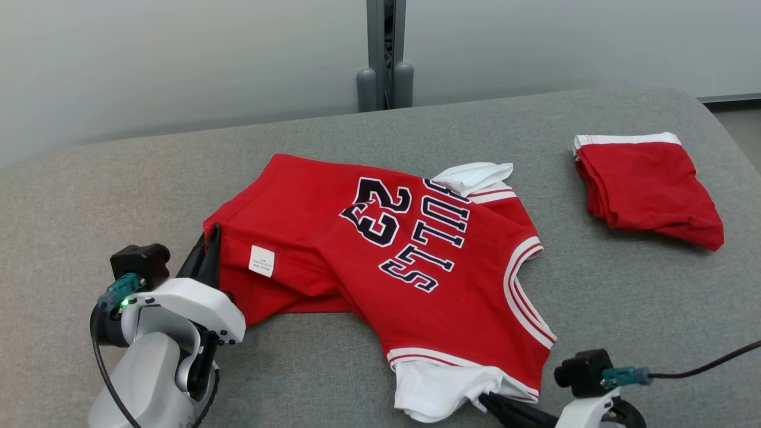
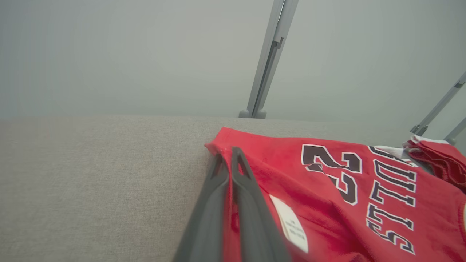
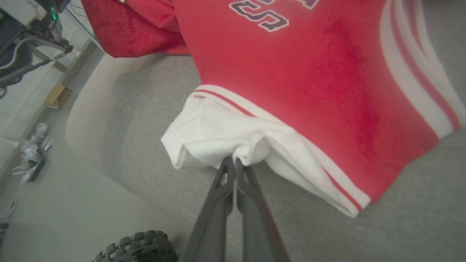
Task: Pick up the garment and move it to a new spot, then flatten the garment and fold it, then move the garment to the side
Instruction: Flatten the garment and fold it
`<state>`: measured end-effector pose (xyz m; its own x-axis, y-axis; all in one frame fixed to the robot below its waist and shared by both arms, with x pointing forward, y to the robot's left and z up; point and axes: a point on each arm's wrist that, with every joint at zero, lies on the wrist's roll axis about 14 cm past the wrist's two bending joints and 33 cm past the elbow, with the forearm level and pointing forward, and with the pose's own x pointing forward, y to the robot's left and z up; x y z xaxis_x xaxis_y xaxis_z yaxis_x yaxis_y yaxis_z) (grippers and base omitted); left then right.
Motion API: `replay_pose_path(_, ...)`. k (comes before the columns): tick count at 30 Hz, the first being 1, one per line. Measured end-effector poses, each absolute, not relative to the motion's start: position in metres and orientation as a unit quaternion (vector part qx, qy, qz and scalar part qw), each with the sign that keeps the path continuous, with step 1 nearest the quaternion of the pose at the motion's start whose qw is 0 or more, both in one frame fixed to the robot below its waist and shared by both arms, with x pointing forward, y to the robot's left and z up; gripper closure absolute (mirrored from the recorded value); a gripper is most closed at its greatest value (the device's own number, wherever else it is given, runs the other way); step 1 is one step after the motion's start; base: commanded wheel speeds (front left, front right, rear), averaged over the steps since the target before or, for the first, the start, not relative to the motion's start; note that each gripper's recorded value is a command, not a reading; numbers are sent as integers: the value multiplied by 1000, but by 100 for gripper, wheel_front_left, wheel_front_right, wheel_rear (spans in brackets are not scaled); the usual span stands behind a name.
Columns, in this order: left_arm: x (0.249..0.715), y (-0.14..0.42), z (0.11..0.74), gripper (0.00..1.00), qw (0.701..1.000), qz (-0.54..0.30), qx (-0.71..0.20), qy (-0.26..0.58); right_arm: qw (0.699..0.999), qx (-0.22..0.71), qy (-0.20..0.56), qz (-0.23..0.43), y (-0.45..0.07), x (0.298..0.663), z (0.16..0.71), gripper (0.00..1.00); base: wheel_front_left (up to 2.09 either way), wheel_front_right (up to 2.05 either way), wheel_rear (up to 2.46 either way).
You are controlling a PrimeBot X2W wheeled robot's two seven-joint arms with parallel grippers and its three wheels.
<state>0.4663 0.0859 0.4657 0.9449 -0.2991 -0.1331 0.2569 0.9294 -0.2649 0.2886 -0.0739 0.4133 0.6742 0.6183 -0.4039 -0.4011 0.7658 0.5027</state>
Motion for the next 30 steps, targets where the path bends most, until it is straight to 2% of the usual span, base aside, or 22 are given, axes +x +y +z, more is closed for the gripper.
replay_pose_path(15, 458, 101, 492, 100, 983, -131, -119, 55, 912, 259, 98, 304, -108, 341, 566, 100, 0, 0, 0)
replay_pose_path(24, 460, 107, 516, 100, 983, -144, -109, 35, 916, 283, 7, 286, -132, 375, 630, 100, 0, 0, 0)
replay_pose_path(30, 466, 111, 549, 100, 983, -150, -107, 1, 924, 258, -51, 277, -139, 396, 669, 100, 0, 0, 0)
